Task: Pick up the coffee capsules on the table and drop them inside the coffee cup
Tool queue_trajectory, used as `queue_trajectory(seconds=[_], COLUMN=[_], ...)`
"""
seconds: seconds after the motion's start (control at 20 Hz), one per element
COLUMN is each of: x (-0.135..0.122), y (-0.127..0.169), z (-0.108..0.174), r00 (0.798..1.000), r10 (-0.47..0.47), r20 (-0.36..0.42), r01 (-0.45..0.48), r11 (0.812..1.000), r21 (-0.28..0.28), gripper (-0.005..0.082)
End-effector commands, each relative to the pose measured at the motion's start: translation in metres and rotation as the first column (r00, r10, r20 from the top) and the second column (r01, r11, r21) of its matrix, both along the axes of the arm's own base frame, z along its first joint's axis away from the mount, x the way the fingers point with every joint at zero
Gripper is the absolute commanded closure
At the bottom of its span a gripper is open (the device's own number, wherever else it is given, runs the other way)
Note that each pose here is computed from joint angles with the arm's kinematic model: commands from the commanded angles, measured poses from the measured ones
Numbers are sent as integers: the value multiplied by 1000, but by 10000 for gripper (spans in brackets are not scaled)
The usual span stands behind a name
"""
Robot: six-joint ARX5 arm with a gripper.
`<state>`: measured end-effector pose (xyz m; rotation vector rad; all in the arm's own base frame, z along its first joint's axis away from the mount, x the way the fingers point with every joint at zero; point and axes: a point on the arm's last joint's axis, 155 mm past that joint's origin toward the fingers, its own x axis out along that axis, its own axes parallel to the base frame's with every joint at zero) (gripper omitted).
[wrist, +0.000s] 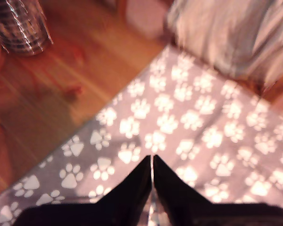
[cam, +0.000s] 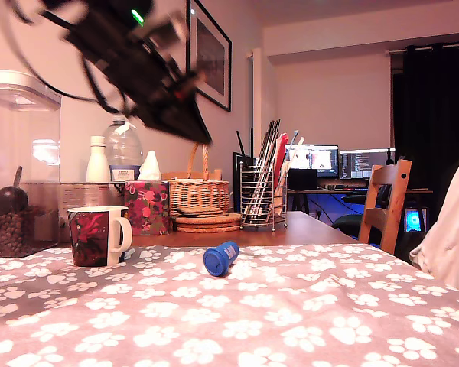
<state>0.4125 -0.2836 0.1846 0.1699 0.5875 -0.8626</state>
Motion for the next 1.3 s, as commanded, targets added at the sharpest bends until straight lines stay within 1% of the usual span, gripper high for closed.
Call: queue_trajectory(seconds=[0.0, 0.2, 0.3, 0.4, 0.55, 0.65, 0.8, 1.15, 1.2, 1.25], x=[-15, -39, -50, -61, -77, -84, -92, -97, -97, -97], y=[2, 11, 15, 20, 25, 29, 32, 28, 28, 28], z=[-8, -3, -4, -13, -29, -40, -56, -59, -59, -59], r00=[1000, 996, 994, 994, 994, 993, 993, 994, 994, 994], r10=[5, 20, 32, 47, 39, 62, 64, 50, 50, 50], r20=[6, 87, 107, 102, 103, 103, 99, 92, 92, 92], r01=[-5, -13, -19, -33, -24, -47, -49, -37, -37, -37], r11=[1000, 996, 993, 990, 990, 988, 989, 990, 990, 990], r21=[-24, -85, -118, -138, -139, -146, -143, -139, -139, -139], gripper=[791, 791, 791, 791, 791, 791, 791, 789, 769, 721])
